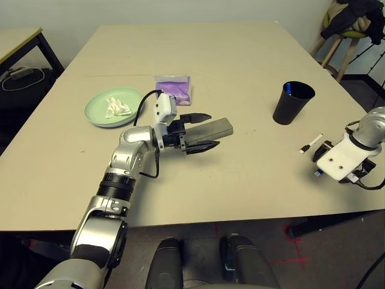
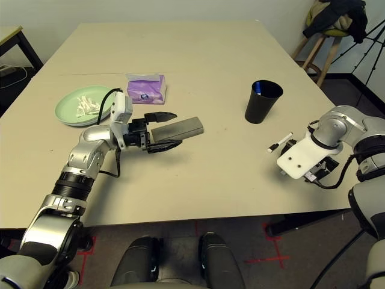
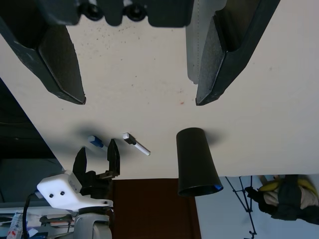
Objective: Organize and tidy the items on the table.
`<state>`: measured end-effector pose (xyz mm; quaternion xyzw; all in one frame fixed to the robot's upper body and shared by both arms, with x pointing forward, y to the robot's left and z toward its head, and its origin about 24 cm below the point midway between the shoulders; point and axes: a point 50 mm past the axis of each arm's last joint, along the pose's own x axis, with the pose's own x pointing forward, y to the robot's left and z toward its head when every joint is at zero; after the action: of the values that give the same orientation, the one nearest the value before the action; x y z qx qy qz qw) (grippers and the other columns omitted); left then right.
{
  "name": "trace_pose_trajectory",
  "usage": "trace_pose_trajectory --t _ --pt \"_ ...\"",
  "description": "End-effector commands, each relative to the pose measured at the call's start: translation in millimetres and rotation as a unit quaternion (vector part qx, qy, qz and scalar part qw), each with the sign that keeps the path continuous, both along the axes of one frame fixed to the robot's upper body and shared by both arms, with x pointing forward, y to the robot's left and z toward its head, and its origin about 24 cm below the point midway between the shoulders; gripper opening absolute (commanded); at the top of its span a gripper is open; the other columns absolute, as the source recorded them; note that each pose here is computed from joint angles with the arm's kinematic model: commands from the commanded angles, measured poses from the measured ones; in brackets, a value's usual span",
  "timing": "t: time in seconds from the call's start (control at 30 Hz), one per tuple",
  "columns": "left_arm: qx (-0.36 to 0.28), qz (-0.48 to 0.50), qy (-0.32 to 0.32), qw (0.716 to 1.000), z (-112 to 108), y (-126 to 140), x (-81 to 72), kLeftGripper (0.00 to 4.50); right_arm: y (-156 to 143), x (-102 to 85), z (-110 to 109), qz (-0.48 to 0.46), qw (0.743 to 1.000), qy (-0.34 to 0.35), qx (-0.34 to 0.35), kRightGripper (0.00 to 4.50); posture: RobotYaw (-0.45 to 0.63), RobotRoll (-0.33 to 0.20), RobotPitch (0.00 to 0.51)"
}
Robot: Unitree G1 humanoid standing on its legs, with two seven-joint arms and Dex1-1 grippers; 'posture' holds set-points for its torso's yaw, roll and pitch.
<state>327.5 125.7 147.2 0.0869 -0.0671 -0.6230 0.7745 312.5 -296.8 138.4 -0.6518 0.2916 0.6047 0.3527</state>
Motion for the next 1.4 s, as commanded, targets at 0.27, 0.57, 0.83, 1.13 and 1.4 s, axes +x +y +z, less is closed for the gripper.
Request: trace_pose_trajectory --t 0.27,0.57,0.83,1.13,1.4 --pt "0.005 -0.002 -0.003 1.000 0 2 -2.3 4.50 5 1.6 -6 0.000 1.000 0.001 0.011 2.01 0.15 0.000 0.083" --pt "0.007 -0.002 -0.002 1.000 0 3 -1.4 4.50 6 2.2 3 -0.038 0.998 0.034 0.039 0.41 0.14 0.000 0.079" --pt "0.010 -0.003 -0.002 1.000 0 4 -1.6 4.50 25 9.8 40 -0.160 0.961 0.054 0.217 0.41 0.14 0.000 0.075" --pt "0.007 -0.006 -0.002 1.000 0 2 -2.3 4.50 56 14.2 87 -0.191 0.865 0.080 0.456 0.41 0.13 0.000 0.070" --pt "-0.002 0.020 0.002 1.000 2 3 1.2 4.50 78 22.9 93 -0.214 0.740 0.024 0.638 0.41 0.13 0.000 0.067"
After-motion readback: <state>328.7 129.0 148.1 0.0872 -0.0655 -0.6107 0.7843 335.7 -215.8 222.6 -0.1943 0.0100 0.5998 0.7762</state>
